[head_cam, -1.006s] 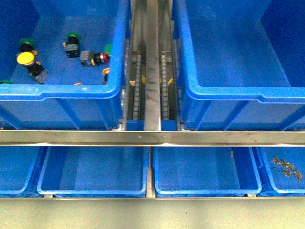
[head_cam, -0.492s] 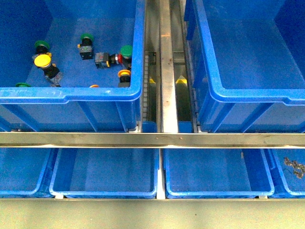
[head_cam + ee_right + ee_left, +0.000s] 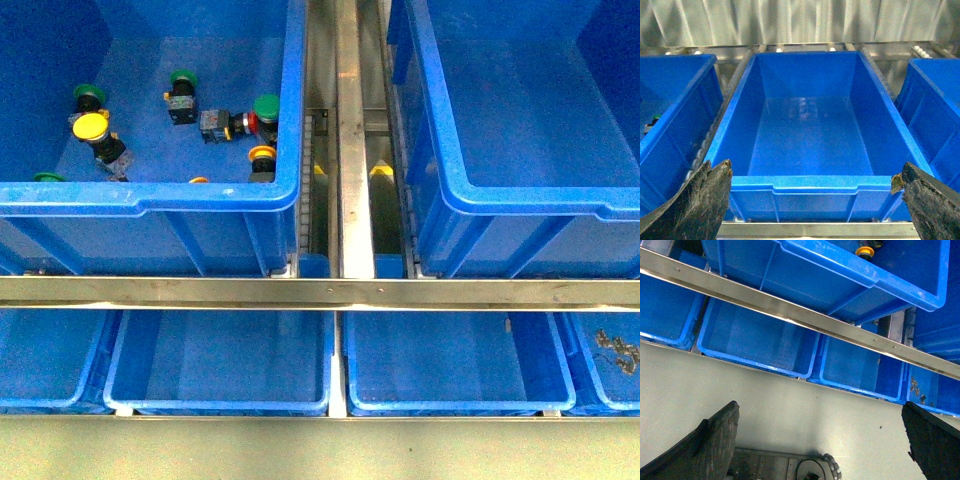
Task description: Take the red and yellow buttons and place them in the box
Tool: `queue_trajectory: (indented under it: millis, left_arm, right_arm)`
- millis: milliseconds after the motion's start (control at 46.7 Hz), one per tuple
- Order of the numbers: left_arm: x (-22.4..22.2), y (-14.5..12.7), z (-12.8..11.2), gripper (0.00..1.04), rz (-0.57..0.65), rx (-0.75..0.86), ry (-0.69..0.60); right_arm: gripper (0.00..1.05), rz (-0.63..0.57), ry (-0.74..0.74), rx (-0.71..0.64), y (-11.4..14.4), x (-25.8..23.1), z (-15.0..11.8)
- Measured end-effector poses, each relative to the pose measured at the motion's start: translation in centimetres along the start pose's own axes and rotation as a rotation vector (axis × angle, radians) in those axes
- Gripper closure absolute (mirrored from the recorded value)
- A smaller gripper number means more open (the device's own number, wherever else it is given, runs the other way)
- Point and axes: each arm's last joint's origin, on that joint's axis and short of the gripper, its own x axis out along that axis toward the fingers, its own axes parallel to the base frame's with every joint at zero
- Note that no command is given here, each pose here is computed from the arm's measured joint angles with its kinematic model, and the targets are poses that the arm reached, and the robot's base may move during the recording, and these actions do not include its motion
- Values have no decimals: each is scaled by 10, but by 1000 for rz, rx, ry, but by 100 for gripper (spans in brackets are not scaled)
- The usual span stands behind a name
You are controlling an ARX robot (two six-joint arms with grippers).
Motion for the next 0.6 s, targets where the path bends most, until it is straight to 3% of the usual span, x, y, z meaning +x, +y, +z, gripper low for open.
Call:
queue_trajectory:
  millis: [278, 407, 599]
  left_arm:
    - [0, 0, 0, 8, 0, -2, 0]
    - [-2, -3, 14, 8, -25, 124, -182]
    - [-3, -10, 37, 8, -38, 210, -238]
  right_arm:
    - [6, 0, 0, 0, 0, 0, 0]
    - [6, 0, 0, 0, 0, 0, 0]
    - [6, 0, 0, 0, 0, 0, 0]
